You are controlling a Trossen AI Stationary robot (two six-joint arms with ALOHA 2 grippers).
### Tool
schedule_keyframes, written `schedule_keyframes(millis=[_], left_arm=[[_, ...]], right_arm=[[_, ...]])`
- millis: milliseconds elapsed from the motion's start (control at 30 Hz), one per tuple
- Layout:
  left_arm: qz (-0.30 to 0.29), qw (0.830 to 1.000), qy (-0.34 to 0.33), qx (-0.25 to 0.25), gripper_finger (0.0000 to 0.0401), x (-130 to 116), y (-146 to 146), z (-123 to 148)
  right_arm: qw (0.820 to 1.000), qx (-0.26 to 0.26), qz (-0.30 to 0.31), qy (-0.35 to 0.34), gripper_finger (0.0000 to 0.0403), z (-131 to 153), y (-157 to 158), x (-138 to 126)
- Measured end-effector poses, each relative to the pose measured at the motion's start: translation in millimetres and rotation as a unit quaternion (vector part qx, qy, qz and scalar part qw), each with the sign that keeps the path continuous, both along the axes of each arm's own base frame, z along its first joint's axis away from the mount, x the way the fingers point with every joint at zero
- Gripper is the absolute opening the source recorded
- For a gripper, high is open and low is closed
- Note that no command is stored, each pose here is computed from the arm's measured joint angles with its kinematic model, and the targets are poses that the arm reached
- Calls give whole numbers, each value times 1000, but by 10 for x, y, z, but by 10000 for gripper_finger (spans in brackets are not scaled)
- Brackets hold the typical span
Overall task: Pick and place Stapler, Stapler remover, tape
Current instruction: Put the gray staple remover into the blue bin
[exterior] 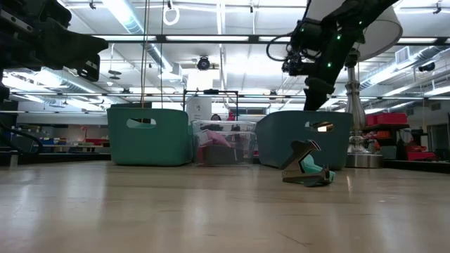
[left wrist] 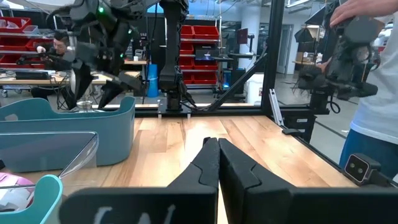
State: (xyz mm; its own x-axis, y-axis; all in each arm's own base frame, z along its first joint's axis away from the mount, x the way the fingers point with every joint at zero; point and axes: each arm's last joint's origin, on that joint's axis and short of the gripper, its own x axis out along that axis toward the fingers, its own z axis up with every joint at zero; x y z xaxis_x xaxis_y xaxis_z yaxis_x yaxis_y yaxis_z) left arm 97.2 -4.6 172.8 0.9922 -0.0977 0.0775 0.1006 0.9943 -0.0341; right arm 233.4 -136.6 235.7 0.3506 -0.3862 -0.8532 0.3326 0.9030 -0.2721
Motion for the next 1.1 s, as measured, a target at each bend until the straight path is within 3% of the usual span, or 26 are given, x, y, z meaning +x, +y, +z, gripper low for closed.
schedule_keyframes(millis=[300,633,833,1100], left_arm=[[0,1000,0,0,3,0,0,1],[0,1000,0,0,3,0,0,0],[0,1000,0,0,3,0,0,1],[0,1000,0,0,3,0,0,0]], right_arm=[[998,-28,21,-51,302,283,172,-100],[997,-15,60,-56,302,308,347,-62],[992,-12,106,-62,302,314,558,30],[973,39,211,-89,302,323,930,143]])
